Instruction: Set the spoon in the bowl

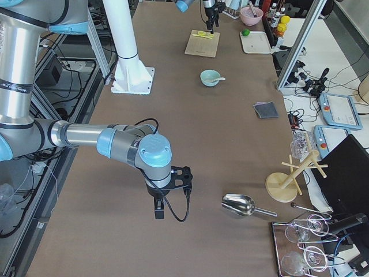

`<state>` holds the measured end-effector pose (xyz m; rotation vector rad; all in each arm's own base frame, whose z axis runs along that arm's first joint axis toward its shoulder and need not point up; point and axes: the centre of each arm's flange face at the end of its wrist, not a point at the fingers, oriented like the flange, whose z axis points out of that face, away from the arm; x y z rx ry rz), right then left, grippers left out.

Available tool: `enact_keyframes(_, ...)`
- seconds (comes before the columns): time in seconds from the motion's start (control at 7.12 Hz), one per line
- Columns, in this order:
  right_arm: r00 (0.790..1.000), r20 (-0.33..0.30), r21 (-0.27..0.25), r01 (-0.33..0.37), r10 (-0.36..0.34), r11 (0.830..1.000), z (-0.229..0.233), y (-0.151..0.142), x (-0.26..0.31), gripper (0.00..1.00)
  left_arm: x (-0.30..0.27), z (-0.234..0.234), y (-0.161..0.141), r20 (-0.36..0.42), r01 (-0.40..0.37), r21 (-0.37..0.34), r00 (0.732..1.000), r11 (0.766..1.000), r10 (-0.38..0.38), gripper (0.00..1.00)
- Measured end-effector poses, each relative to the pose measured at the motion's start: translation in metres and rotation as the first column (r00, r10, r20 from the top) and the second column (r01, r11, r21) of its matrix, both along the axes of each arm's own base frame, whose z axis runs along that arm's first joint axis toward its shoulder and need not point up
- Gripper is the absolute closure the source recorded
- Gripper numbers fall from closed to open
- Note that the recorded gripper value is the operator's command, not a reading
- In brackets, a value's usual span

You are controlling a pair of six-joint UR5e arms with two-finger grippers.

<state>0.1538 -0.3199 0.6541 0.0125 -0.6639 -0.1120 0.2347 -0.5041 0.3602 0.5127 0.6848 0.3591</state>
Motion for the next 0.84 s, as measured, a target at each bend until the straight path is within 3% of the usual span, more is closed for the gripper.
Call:
enact_keyframes(0.14,1.0,0.013,-0.007,-0.007,0.007,1.0,0.005,0.001,0.0,0.0,-0.066,0.037,-0.007,0.075,-0.038,0.046,0.997,0.998,0.034,0.02)
enact_keyframes(0.28,1.0,0.017,-0.008,-0.011,0.011,1.0,0.006,-0.001,0.0,0.0,-0.123,0.071,-0.008,0.108,-0.022,0.031,0.994,0.999,0.019,0.02)
enact_keyframes(0.56,0.999,0.013,-0.016,-0.04,0.04,0.999,0.0,-0.01,0.001,0.0,-0.222,0.138,0.01,0.115,0.089,-0.085,0.99,0.992,-0.079,0.02)
enact_keyframes(0.84,0.997,0.013,-0.032,-0.082,0.082,0.996,-0.015,-0.033,-0.007,0.0,-0.274,0.192,0.038,0.05,0.146,-0.228,0.989,0.963,-0.138,0.02)
